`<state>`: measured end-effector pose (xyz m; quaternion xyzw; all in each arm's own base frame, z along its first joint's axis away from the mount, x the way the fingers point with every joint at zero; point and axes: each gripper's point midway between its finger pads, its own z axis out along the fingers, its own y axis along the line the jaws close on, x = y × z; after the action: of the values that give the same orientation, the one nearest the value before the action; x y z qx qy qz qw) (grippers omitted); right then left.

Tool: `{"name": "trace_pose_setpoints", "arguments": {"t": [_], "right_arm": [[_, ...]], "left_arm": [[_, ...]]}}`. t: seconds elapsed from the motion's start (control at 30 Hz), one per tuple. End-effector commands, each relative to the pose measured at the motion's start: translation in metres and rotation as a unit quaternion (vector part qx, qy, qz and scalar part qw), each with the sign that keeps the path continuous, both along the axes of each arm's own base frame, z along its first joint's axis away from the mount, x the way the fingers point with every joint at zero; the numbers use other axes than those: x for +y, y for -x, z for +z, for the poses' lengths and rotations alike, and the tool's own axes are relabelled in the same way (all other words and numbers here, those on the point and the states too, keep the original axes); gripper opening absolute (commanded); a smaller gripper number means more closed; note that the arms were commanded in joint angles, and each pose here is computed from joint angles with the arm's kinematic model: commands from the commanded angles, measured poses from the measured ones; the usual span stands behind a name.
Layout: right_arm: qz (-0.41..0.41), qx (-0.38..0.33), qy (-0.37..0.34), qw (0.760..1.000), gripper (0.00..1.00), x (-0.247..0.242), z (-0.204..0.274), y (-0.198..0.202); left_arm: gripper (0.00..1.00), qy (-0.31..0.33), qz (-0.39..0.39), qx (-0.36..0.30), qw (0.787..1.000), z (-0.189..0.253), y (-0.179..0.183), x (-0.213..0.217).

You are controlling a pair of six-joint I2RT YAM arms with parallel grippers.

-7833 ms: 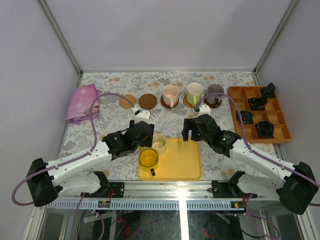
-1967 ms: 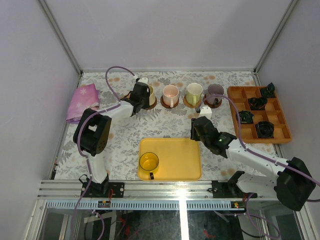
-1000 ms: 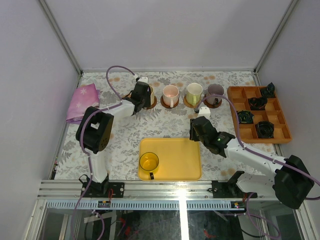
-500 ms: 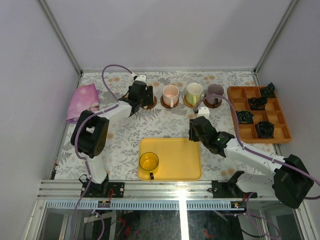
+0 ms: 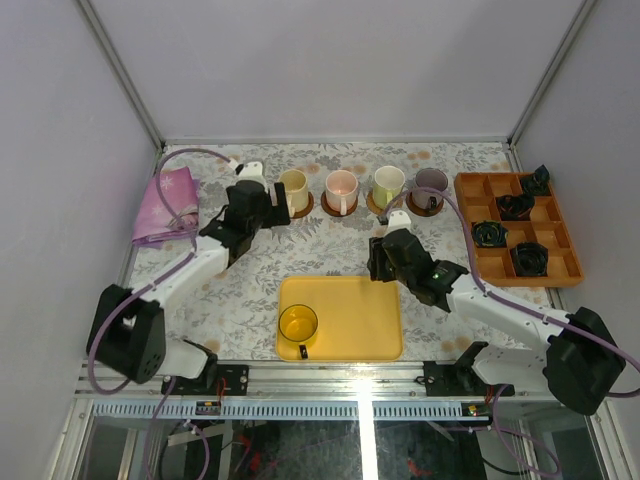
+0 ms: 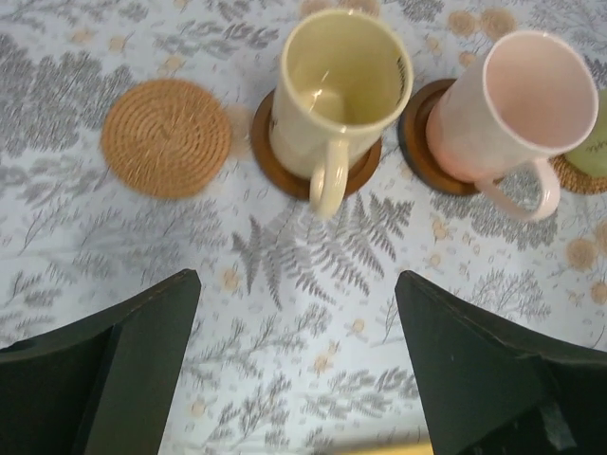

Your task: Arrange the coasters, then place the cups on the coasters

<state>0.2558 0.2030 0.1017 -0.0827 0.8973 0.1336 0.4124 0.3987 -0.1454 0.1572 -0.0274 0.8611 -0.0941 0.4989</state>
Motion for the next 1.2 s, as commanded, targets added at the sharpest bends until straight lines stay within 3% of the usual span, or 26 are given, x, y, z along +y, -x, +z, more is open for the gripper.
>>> {"name": "trace_pose_setpoints", "arguments": {"t": [0.0,0.3,0.53,0.73,1.17], "right_arm": [[0.126,-0.042,-0.044,0.990,0.50,0.049,0.042,-0.006],[0.301,-0.028,-0.077,0.950,0.63,0.098,0.058,0.025],[0.391,-0.021,-0.032,0.920,0.66,0.137,0.054,0.060],[0.422,-0.013,0.027,0.906,0.66,0.158,0.036,0.073],[0.466,0.036,0.044,0.883,0.66,0.190,-0.001,0.099]], "left_arm": [[0.85,-0.007,0.032,0.034,0.999,-0.018,0.046,0.016],[0.85,0.035,0.033,0.051,0.998,-0.021,0.121,0.013],[0.85,0.019,0.071,0.063,0.995,-0.028,0.155,0.020],[0.86,-0.012,0.113,0.072,0.991,-0.028,0.164,0.032],[0.91,0.040,0.133,0.029,0.990,-0.012,0.170,0.041]]}}
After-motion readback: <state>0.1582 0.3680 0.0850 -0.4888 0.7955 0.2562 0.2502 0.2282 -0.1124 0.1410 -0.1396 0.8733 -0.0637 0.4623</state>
